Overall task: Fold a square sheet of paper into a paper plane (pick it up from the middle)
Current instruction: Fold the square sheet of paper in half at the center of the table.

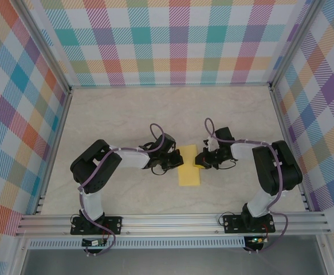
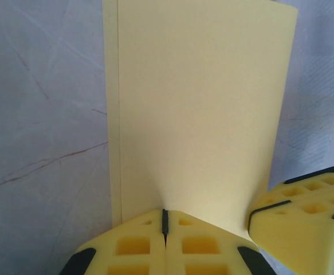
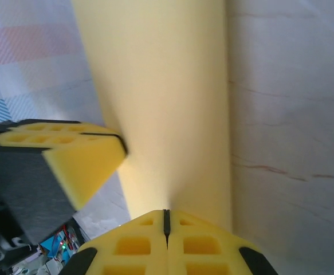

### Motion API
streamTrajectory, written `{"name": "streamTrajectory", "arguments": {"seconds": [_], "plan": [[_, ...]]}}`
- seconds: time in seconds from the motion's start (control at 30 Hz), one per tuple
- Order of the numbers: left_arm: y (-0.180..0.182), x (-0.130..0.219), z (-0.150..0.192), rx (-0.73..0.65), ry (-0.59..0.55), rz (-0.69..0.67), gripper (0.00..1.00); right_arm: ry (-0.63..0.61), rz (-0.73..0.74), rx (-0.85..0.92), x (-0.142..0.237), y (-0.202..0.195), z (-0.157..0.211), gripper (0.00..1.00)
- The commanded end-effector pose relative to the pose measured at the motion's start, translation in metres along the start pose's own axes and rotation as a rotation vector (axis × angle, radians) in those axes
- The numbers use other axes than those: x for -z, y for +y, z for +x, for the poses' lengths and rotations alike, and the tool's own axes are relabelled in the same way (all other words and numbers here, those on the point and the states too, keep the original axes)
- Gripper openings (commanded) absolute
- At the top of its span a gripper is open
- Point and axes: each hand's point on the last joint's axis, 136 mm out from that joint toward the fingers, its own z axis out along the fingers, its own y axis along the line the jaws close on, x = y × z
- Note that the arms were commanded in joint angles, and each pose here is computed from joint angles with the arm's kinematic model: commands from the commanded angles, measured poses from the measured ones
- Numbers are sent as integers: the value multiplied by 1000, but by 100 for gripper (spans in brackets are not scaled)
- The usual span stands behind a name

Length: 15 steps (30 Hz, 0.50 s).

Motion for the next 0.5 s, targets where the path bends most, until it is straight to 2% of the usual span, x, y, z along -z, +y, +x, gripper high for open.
{"name": "streamTrajectory", "arguments": {"seconds": [0.0,0.2,0.3,0.47], "plan": [[50,-10,28,17,74,-178,0,20,-35,21,-2,-8,6,4],[52,-11,30,16,83,-186,0,37,14,-36,-4,-19,7,5],[54,-11,30,14,80,-189,0,-20,32,5,5,-15,4,6],[54,-13,30,17,86,-187,0,-32,-92,83,22,23,5,7]]}}
